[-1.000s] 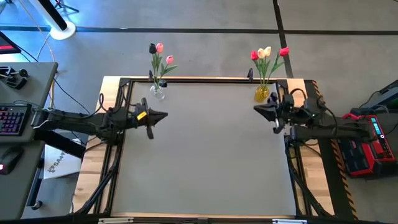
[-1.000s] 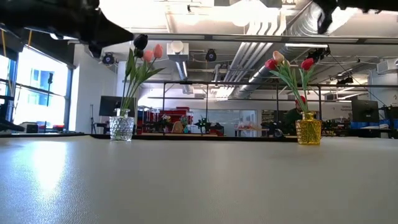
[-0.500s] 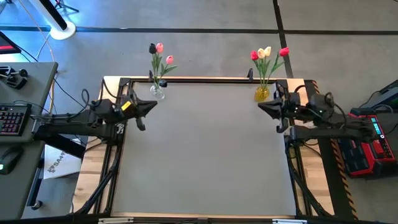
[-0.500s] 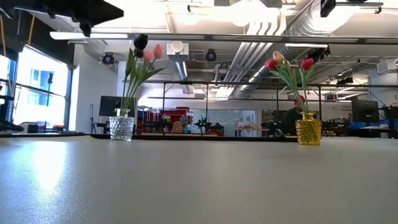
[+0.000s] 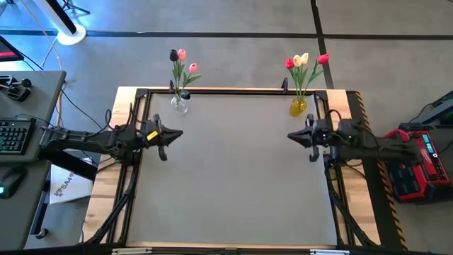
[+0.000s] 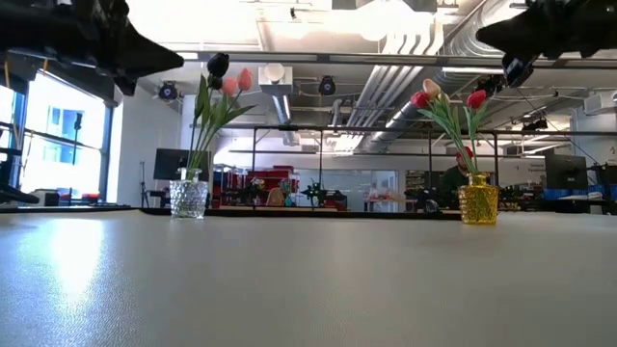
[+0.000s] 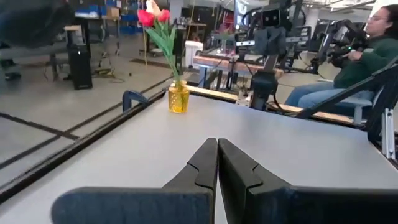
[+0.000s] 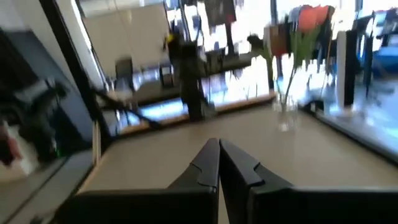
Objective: Sort flowers into vase by color
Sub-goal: Return to Home Position
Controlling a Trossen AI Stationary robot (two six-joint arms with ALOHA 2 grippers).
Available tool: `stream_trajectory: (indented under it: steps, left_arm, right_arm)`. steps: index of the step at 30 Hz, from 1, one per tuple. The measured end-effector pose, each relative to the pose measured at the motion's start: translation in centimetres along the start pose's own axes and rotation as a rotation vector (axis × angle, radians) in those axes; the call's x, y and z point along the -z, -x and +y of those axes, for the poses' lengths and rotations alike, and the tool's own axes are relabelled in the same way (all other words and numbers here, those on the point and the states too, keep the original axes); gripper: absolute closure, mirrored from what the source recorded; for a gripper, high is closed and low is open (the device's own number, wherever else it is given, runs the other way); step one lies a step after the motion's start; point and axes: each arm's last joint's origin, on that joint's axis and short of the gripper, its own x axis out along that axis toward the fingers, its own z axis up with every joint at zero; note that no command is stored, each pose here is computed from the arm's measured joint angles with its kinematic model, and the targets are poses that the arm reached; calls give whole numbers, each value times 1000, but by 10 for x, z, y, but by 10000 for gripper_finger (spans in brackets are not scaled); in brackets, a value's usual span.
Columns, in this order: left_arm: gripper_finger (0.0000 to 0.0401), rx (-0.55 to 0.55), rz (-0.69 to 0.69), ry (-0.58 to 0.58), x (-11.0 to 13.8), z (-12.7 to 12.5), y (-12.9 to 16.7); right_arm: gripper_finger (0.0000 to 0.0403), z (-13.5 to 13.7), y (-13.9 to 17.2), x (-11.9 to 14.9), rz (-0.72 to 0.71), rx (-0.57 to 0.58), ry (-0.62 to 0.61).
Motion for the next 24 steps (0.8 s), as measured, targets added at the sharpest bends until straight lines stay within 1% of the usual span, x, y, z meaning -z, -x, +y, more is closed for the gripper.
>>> stream_trajectory:
  steps: [2,4,8,11,14,16,19,21,22,24]
  left_arm:
    - [401,-2,-8,-10,-1,0,1]
    - [401,0,-24,-19,-3,1,4]
    - [401,-1,-97,-51,-10,4,15]
    - [401,-37,-131,-52,-12,9,26]
    - [401,-82,-111,-50,-8,14,35]
    - [401,-90,-84,-31,-4,16,40]
    - [401,-74,-25,-4,3,17,42]
    - [401,-50,-2,-9,8,16,41]
    - [401,-36,-8,-5,10,16,39]
    - [401,-6,-45,9,16,13,35]
  right_arm:
    - [403,-1,2,3,-59,8,11]
    - [403,-2,6,2,-100,39,47]
    - [403,-1,22,-12,-153,93,128]
    - [403,1,37,-23,-180,127,141]
    - [403,2,50,-24,-177,142,137]
    - [403,2,52,-24,-184,143,120]
    - [403,0,47,-18,-141,136,107]
    - [403,-2,39,-6,-108,98,100]
    - [403,-3,35,1,-96,83,92]
    - [403,-5,28,9,-133,67,71]
